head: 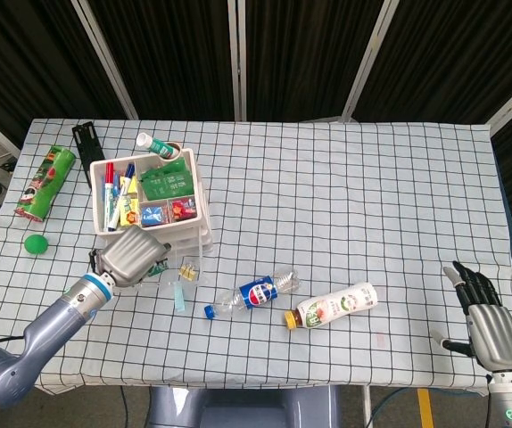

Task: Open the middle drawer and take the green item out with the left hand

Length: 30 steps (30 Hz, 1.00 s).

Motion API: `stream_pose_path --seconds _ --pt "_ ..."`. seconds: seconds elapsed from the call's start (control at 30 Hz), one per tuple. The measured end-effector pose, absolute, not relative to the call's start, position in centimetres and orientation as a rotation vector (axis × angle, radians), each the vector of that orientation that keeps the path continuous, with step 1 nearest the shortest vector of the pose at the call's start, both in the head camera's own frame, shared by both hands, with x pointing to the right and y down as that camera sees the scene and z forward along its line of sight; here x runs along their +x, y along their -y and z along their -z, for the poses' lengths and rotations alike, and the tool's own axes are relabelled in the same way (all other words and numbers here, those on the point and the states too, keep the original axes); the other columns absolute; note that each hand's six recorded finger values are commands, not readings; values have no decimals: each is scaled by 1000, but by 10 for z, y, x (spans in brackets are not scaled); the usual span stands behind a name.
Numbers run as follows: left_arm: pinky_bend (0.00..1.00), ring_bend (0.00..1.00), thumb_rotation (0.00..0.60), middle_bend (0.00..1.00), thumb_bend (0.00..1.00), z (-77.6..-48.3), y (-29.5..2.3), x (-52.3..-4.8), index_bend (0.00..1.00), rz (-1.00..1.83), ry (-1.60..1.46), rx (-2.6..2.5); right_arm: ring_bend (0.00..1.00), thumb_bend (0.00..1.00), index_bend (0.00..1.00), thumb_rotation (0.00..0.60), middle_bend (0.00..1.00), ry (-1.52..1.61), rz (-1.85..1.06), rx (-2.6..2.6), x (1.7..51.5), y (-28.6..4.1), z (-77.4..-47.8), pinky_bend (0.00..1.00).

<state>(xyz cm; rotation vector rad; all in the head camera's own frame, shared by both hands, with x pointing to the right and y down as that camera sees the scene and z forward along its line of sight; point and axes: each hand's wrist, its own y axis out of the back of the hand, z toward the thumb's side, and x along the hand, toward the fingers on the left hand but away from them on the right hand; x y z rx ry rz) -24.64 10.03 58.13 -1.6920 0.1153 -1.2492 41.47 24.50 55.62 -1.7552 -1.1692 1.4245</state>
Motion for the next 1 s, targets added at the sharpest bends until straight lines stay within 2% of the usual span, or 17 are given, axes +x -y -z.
stream_pose_path --seconds 0.6,1.0 --pt "718 736 600 817 370 -544 -91 -246 514 1211 -193 -1682 0 40 0 600 0 1169 -1427 -1755 415 -245 -557 0" --pt "718 737 600 817 369 -514 -89 -278 513 1231 -262 -1654 0 39 0 600 0 1160 -1426 -1756 413 -246 -557 0"
